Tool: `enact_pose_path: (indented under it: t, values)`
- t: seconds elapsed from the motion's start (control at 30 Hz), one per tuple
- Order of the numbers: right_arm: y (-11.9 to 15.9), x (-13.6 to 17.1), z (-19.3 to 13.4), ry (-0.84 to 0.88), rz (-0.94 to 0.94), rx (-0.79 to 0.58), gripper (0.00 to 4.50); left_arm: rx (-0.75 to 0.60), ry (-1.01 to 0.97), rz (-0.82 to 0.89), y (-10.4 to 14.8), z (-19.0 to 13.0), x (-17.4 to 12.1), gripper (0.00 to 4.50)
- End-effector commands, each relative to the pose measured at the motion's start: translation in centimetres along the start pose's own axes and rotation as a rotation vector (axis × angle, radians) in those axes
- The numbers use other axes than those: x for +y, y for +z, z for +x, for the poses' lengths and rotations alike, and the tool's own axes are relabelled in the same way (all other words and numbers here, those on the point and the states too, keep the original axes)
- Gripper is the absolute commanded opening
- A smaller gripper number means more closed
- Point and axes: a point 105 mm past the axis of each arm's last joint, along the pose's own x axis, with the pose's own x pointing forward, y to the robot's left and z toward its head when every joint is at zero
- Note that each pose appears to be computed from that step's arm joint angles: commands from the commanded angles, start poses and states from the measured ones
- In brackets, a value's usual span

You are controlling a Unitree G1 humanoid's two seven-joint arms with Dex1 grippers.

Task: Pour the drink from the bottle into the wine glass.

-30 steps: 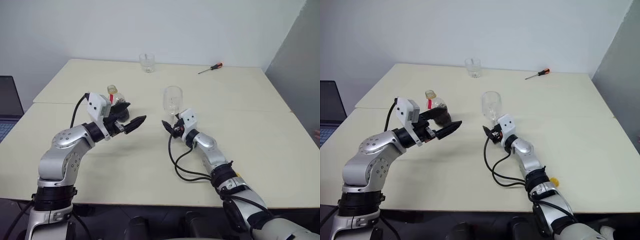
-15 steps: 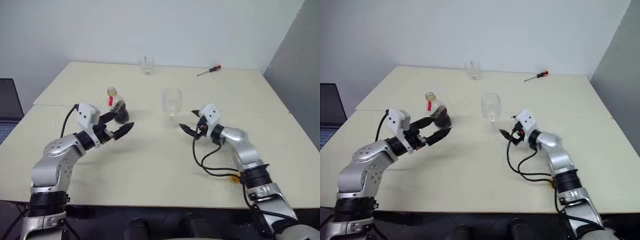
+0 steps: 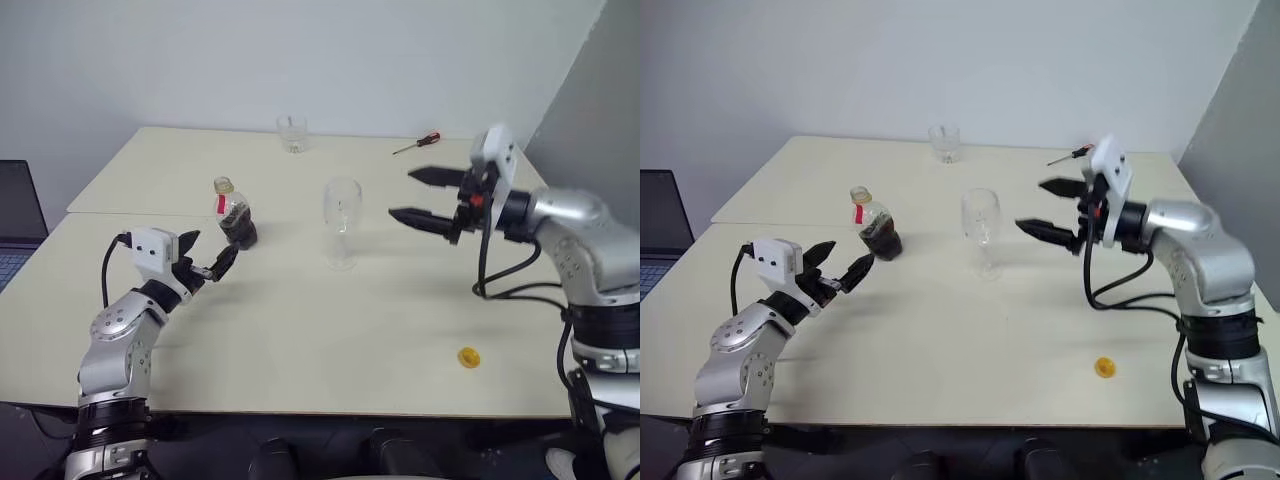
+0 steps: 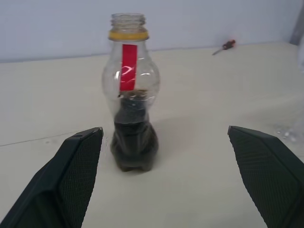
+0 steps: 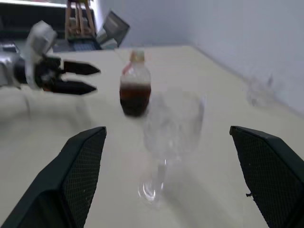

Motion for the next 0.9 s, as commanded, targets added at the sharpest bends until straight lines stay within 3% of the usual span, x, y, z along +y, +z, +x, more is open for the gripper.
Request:
enact_pose_path:
  t: [0.03, 0.37, 0.9]
  values:
    - [2.5, 1.4, 1.2, 0.037, 0.007, -0.041, 4.45, -0.065, 0.032, 0.035, 1.5, 0.2, 0.5, 4.5]
    - [4.5, 3.5, 4.3, 0.084, 0.008, -0.043, 4.45, -0.057, 0.02, 0.038, 1.1, 1.5, 1.3, 4.5]
    - [5.1, 5.1, 4.9, 0.133, -0.007, -0.048, 4.45, 0.0, -0.063, 0.073, 0.3, 5.8, 2.0, 4.5]
